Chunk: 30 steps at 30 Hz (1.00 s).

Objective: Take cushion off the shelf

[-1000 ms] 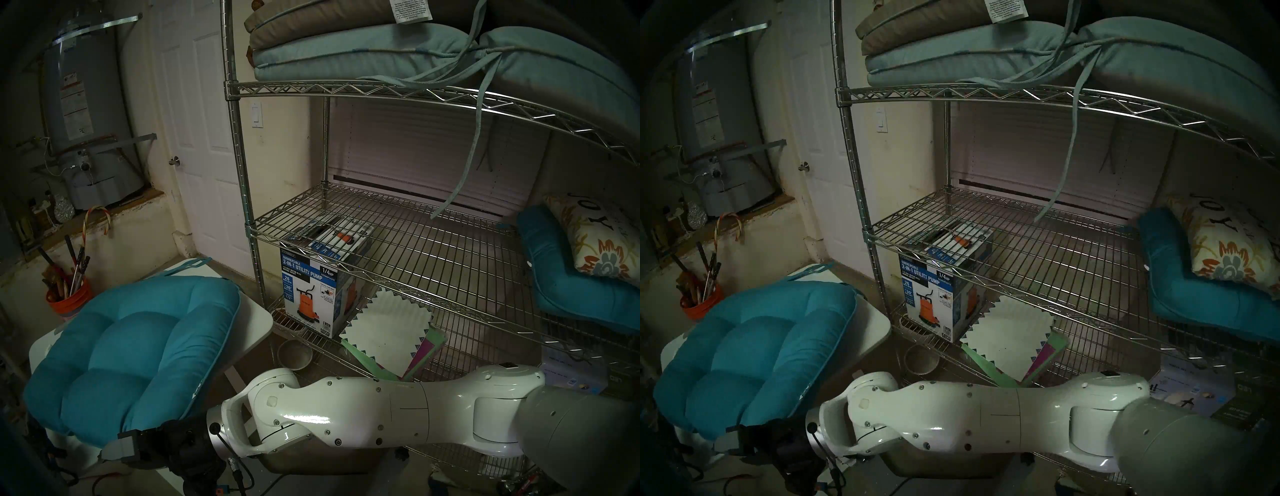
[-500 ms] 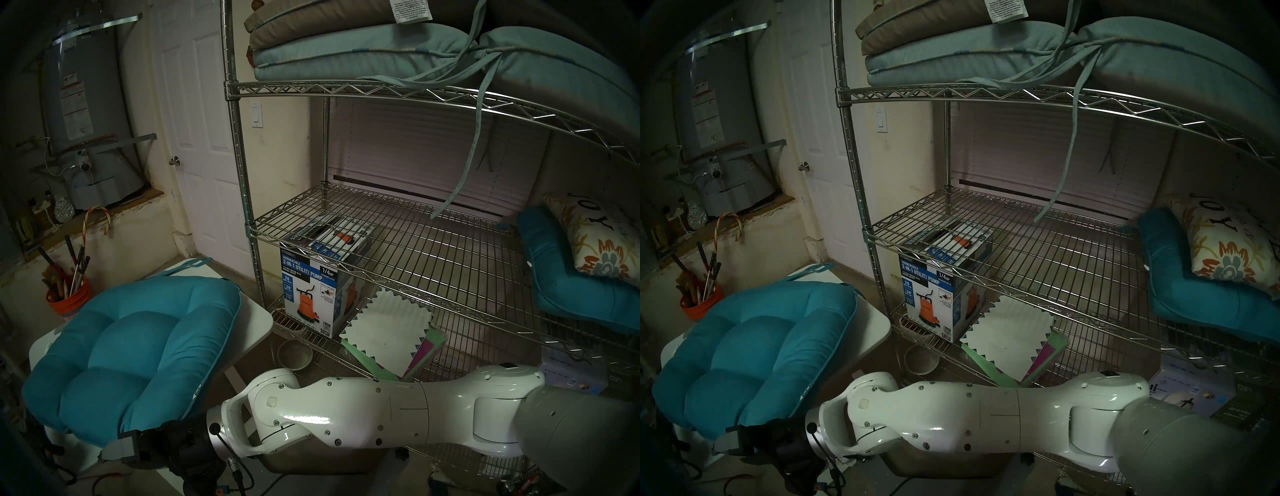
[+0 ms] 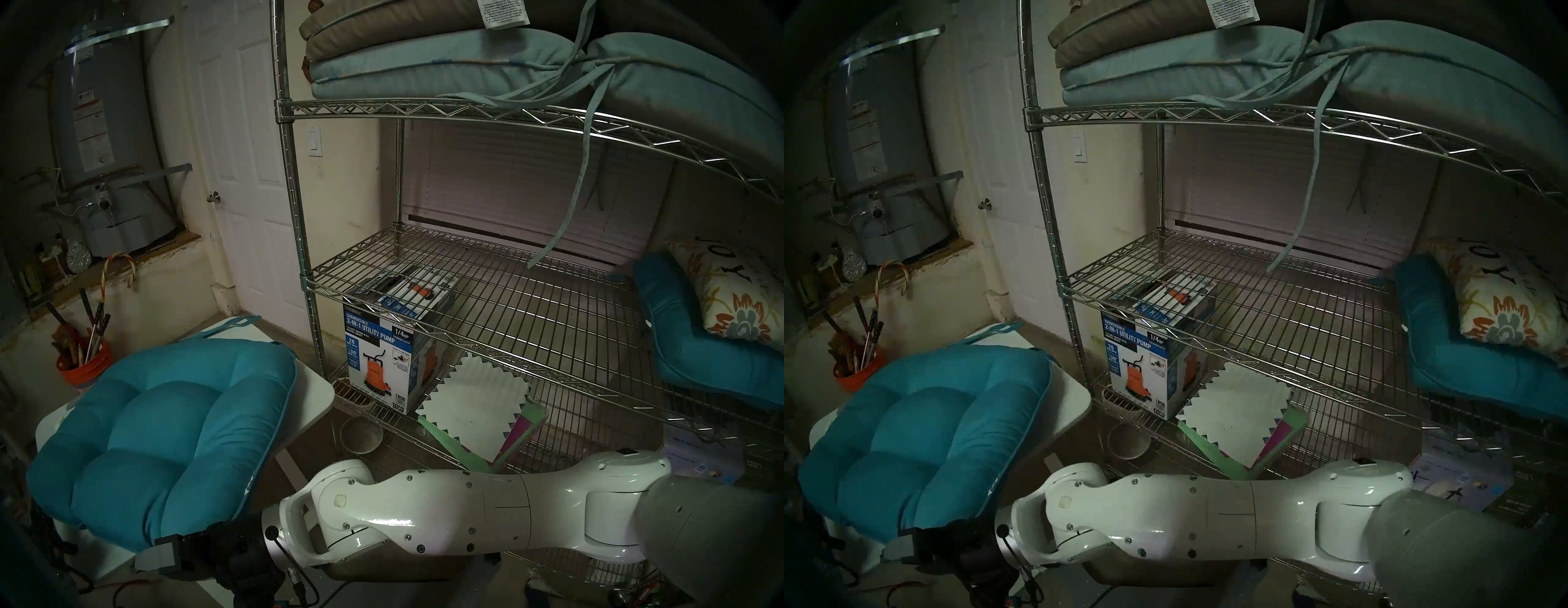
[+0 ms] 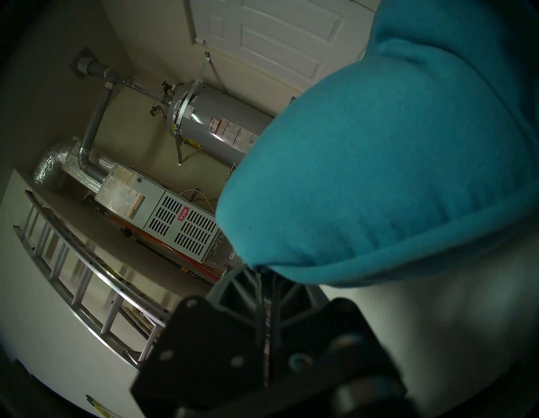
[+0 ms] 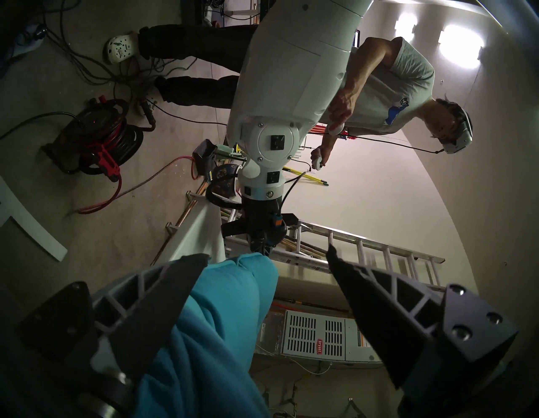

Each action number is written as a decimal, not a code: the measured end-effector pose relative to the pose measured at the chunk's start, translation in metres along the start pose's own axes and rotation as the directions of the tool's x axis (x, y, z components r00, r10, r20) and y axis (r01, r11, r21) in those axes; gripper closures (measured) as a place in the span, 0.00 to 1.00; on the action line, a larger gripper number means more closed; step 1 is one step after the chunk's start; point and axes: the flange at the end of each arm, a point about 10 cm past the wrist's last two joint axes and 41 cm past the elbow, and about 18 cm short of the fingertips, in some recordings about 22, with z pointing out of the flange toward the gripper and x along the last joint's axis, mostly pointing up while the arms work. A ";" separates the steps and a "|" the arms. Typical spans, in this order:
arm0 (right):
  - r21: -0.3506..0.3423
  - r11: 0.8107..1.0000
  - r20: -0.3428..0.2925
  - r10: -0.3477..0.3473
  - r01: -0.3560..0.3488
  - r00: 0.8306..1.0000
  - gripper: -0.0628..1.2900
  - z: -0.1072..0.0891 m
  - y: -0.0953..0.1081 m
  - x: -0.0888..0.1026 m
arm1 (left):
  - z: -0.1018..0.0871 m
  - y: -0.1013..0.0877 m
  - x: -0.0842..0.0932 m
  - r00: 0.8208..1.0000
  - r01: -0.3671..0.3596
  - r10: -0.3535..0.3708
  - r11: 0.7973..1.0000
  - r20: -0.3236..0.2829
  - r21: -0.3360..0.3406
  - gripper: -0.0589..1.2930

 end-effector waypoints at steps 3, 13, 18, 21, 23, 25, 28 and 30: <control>0.009 1.000 0.002 0.002 -0.002 1.000 0.08 -0.001 -0.005 0.003 | 0.001 0.000 0.000 1.000 0.000 0.000 1.000 -0.001 0.000 0.95; 0.020 1.000 0.009 0.008 -0.008 1.000 0.08 -0.003 -0.017 0.008 | 0.003 0.000 0.001 1.000 0.003 -0.003 1.000 -0.003 0.002 0.95; 0.027 1.000 0.014 0.014 -0.014 1.000 0.08 -0.008 -0.025 0.011 | 0.004 0.000 0.001 1.000 0.003 -0.003 1.000 -0.003 0.000 0.95; 0.036 0.999 0.019 0.019 -0.019 1.000 0.08 -0.011 -0.031 0.012 | 0.004 0.000 0.001 1.000 0.003 -0.003 1.000 -0.004 -0.001 0.95; 0.042 0.999 0.023 0.023 -0.024 0.999 0.08 -0.014 -0.037 0.014 | 0.004 0.000 0.001 1.000 0.003 -0.003 1.000 -0.005 -0.001 0.95; 0.049 0.998 0.028 0.029 -0.030 0.999 0.08 -0.018 -0.043 0.015 | 0.004 0.000 0.001 1.000 0.004 -0.004 1.000 -0.006 -0.001 0.95; 0.057 0.998 0.034 0.036 -0.038 0.999 0.08 -0.022 -0.051 0.016 | 0.004 0.000 0.002 1.000 0.004 -0.004 1.000 -0.007 -0.002 0.95; 0.061 0.997 0.037 0.040 -0.042 0.999 0.08 -0.024 -0.054 0.017 | 0.004 0.000 0.002 1.000 0.004 -0.004 1.000 -0.008 -0.002 0.95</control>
